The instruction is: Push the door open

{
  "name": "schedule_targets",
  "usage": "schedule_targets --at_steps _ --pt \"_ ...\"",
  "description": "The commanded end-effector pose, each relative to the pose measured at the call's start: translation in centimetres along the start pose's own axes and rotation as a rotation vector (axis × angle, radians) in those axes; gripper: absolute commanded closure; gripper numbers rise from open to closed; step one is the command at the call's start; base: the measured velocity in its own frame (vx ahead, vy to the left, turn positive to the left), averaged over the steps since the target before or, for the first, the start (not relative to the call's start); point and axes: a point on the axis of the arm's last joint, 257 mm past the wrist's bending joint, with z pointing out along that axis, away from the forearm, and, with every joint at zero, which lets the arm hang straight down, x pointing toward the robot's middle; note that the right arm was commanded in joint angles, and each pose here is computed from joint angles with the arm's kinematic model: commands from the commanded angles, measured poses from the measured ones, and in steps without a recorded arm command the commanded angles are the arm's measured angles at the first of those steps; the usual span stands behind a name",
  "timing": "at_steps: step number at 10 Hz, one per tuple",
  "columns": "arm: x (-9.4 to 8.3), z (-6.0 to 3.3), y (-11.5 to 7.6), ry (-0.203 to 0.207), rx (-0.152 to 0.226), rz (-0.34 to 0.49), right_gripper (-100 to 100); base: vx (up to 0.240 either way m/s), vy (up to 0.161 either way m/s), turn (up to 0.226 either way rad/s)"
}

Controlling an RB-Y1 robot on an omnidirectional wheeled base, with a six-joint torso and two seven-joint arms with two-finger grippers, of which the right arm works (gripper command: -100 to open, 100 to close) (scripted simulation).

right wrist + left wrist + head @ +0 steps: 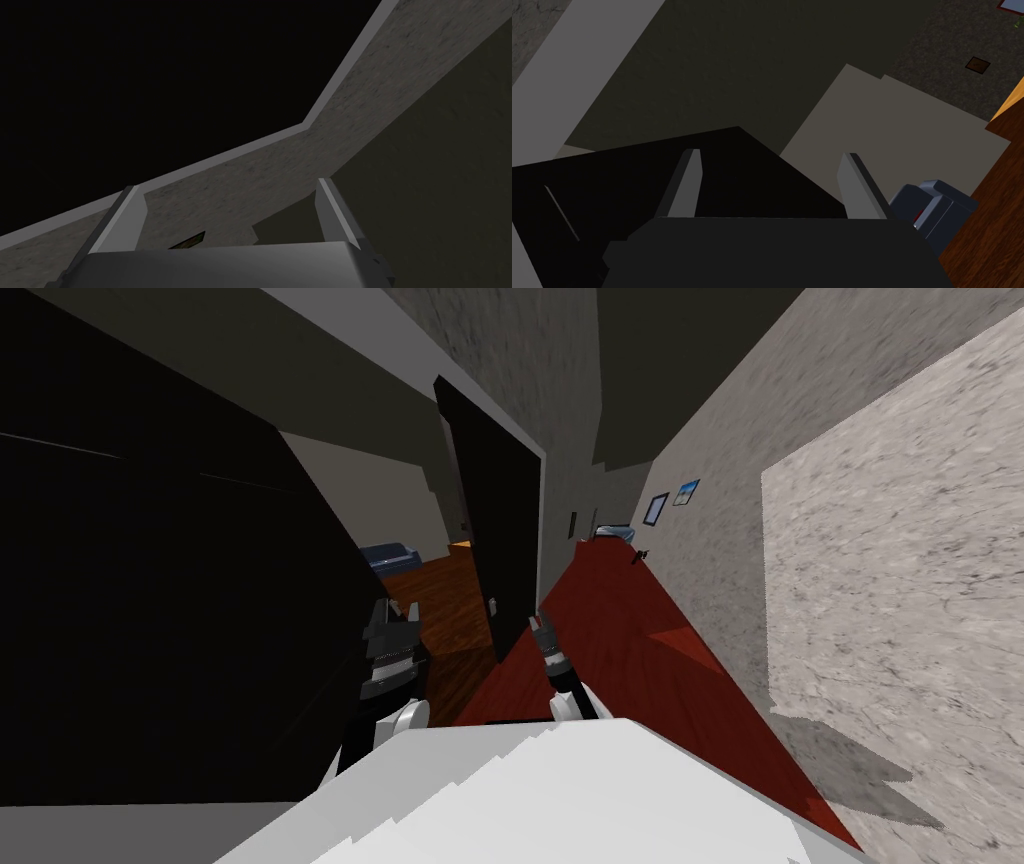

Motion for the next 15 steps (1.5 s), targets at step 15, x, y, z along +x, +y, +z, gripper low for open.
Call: schedule_targets --at_steps 15 --pt "10.3 -4.86 -11.7 0.263 0.242 0.106 -100 0.099 -0.011 0.009"
